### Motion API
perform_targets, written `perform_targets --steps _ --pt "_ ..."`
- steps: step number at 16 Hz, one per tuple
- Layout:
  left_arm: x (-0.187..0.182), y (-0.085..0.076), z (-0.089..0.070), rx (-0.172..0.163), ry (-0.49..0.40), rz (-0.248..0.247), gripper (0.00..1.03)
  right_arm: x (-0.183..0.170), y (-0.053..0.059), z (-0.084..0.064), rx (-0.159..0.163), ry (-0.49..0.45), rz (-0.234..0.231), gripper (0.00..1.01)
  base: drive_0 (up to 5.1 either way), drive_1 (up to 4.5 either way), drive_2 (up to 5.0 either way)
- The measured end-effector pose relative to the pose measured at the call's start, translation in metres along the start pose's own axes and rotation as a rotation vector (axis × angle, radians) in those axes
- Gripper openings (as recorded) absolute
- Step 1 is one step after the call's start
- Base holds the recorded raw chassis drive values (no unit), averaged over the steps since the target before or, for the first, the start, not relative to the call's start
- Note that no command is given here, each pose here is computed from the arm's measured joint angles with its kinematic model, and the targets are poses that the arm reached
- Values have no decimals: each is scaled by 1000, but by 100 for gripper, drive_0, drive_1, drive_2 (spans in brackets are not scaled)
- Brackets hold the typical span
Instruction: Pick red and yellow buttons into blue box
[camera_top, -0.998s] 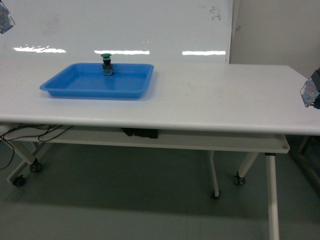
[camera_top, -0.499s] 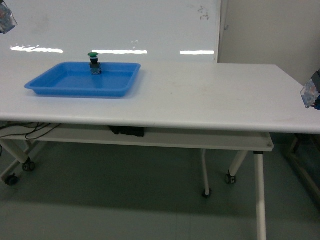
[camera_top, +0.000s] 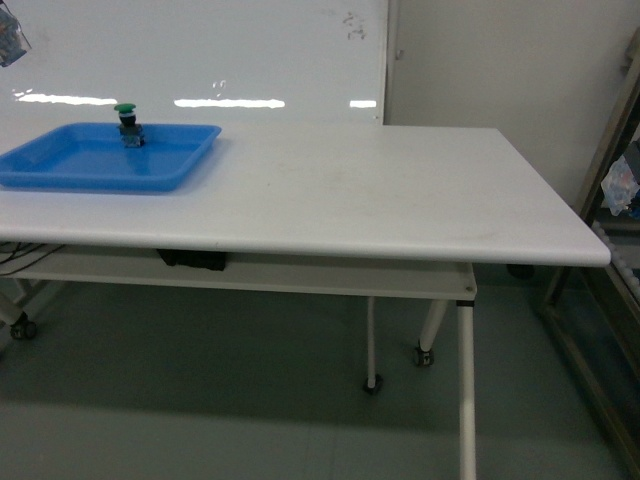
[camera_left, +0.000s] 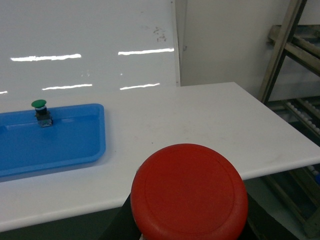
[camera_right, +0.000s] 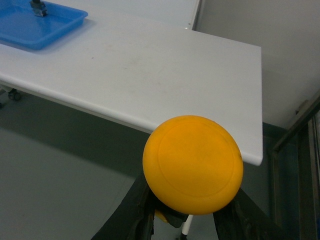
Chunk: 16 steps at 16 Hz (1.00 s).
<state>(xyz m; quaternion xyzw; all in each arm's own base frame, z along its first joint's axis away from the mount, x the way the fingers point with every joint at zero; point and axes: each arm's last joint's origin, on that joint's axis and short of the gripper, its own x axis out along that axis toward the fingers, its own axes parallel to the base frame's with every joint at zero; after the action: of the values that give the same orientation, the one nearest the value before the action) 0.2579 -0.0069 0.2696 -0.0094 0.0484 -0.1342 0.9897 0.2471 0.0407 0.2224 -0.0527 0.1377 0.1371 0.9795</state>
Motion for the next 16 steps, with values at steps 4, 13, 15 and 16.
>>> perform_targets --steps 4,13,15,16 --pt "0 0 0 -3 1 0 25 0 0 0 0 0 0 25 440 -218 -218" --pt "0 0 0 -14 4 0 25 0 0 0 0 0 0 25 448 -212 -212" --pt "0 0 0 -14 2 -1 25 0 0 0 0 0 0 25 458 -215 -215" --pt "0 0 0 -14 2 -1 25 0 0 0 0 0 0 25 458 -215 -215"
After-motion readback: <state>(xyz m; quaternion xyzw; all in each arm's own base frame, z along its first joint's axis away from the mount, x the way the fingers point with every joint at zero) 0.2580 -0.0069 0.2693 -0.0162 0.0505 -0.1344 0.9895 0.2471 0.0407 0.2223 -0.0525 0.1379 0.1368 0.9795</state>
